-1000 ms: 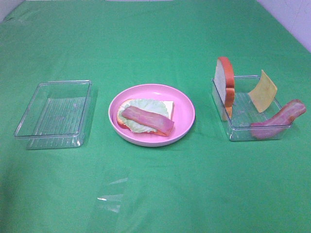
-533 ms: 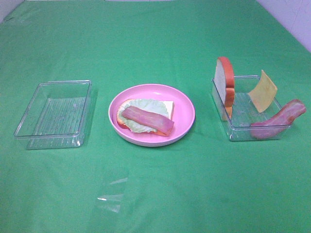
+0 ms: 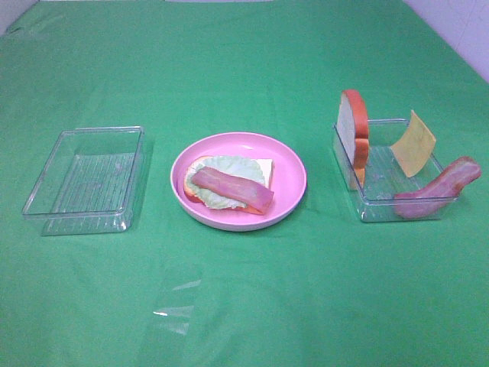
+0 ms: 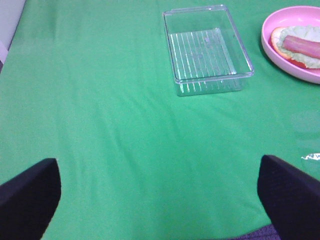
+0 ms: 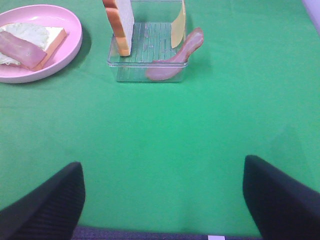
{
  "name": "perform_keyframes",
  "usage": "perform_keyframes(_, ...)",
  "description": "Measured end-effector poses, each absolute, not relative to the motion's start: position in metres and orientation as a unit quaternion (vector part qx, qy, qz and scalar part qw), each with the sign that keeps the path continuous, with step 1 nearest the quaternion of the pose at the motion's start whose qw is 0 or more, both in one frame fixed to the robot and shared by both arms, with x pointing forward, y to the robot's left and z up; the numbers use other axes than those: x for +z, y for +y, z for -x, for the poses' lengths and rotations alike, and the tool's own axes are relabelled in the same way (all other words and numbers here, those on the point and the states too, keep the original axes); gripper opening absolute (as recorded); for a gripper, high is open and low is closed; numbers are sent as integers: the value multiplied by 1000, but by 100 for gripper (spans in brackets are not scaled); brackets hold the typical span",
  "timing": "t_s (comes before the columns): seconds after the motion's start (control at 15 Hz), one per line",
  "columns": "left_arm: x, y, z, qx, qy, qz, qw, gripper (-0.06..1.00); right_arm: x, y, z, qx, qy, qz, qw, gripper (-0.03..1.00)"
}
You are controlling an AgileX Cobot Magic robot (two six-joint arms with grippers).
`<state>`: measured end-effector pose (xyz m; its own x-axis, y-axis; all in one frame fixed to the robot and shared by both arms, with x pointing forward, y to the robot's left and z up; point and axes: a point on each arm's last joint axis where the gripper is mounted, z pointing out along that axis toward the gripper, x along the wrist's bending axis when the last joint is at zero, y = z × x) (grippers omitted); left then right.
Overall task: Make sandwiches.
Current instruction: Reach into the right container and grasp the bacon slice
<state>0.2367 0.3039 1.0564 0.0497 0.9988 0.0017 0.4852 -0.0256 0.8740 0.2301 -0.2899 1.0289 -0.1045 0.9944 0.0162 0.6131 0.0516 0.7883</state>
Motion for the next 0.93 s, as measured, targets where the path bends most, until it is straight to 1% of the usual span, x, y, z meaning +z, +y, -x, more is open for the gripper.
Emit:
perform_keyframes(0.13,1056,304,-231,361,587,-617,379,99,1029,-290,-230,331,665,-604,288,85)
perform_keyframes(0.6,1056,303,-230,358,591,-613,384,99,1029,-290,-230,331,665,-604,288,85)
perform_keyframes(0.93,1056,301,-230,383,633,-569,358,99,1029,-290,-230,331,665,-604,288,85)
